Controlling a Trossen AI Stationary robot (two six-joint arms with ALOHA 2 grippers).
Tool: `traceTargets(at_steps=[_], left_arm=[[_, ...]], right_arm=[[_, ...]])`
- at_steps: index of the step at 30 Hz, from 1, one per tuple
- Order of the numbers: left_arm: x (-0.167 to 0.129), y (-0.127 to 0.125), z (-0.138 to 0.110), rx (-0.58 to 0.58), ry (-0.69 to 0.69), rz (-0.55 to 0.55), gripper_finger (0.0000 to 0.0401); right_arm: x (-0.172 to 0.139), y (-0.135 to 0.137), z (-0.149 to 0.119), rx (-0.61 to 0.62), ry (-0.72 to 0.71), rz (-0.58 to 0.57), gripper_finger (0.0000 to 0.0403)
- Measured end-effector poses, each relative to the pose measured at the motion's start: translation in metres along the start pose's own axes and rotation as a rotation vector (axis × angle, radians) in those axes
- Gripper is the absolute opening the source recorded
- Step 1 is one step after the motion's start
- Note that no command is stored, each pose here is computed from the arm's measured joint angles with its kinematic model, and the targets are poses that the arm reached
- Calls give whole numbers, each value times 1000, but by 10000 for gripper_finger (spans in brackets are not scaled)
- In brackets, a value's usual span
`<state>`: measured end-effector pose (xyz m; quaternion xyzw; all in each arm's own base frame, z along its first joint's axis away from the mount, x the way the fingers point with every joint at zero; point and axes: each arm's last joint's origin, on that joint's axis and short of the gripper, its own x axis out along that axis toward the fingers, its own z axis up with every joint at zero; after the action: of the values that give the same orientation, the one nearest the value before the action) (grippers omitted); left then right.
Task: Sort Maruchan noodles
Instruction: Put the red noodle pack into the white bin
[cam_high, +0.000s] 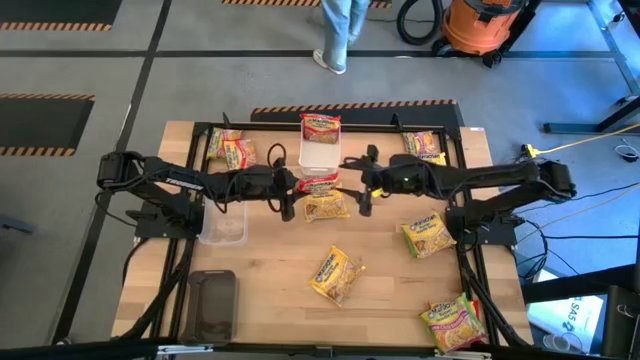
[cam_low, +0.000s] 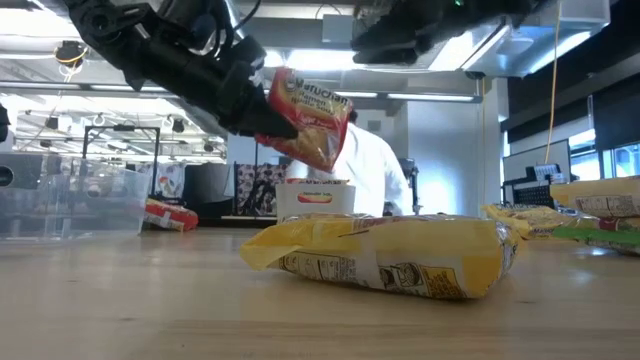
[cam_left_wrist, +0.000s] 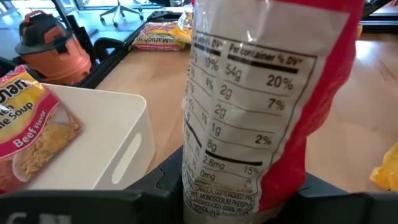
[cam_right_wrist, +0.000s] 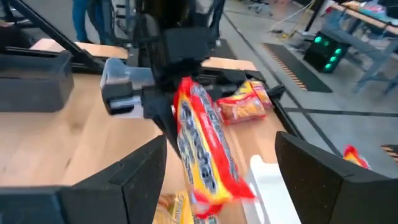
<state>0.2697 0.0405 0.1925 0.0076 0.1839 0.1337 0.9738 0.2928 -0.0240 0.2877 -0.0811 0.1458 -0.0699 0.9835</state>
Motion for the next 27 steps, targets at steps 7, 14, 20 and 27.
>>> traceTargets(at_steps=[7, 14, 20, 27], left_arm=[[0, 0, 0, 0, -2, 0, 128], [0, -3, 0, 24, -2, -11, 128], [0, -3, 0, 26, 0, -10, 128], [0, -3, 0, 27, -1, -11, 128]], right_arm=[[41, -11, 25, -11, 253, 19, 276], [82, -19, 41, 17, 437, 155, 275], [104, -16, 31, 18, 518, 242, 275], [115, -17, 20, 20, 544, 247, 264]])
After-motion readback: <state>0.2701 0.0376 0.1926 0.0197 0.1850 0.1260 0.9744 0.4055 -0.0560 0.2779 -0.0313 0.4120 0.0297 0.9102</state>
